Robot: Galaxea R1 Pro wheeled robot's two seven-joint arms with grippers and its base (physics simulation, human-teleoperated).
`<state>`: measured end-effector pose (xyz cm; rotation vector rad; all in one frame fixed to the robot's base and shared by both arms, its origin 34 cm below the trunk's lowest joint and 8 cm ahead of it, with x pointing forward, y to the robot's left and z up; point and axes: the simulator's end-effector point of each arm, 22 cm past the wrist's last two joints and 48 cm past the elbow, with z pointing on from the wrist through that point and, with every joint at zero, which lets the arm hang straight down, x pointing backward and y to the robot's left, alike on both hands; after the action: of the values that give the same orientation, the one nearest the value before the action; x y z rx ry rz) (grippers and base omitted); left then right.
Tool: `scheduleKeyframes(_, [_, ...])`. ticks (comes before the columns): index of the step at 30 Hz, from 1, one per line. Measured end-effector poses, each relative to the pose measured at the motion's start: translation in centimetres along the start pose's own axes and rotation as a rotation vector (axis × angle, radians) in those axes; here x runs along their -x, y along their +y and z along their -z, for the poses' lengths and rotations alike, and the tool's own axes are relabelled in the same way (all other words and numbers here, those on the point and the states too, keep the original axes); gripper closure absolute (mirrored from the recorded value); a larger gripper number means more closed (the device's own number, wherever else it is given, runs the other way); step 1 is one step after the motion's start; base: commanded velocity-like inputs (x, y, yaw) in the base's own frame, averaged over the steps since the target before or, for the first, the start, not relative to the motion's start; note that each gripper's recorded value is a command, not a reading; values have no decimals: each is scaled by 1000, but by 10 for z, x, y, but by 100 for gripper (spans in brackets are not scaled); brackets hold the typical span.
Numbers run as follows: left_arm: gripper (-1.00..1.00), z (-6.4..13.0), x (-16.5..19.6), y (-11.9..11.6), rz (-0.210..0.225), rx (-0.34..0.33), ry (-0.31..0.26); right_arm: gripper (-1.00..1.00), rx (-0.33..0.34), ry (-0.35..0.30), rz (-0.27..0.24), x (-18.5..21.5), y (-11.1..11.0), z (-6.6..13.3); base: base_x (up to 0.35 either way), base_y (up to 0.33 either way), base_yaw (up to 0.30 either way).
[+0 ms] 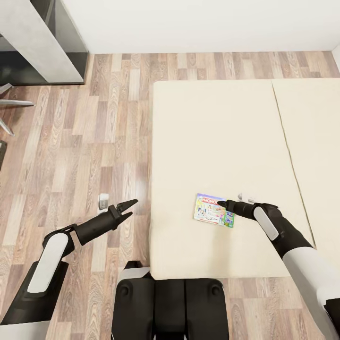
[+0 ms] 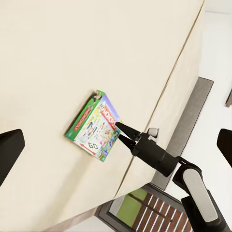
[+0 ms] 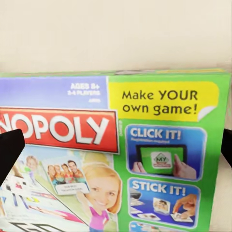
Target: Put all the toys in the child's room - the three board games (two on the bed and one on the table), the two jigsaw puzzles on the table, and the tennis ball on the table - inside the toy box on the table in the child's room.
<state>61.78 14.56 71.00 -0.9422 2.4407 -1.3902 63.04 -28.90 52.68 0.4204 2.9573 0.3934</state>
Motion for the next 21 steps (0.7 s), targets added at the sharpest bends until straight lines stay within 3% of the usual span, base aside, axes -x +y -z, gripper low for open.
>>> scheduleKeyframes(21, [-100, 1, 1, 0, 1, -2, -4, -100, -2, -5, 2, 4, -1, 1, 0, 25, 0])
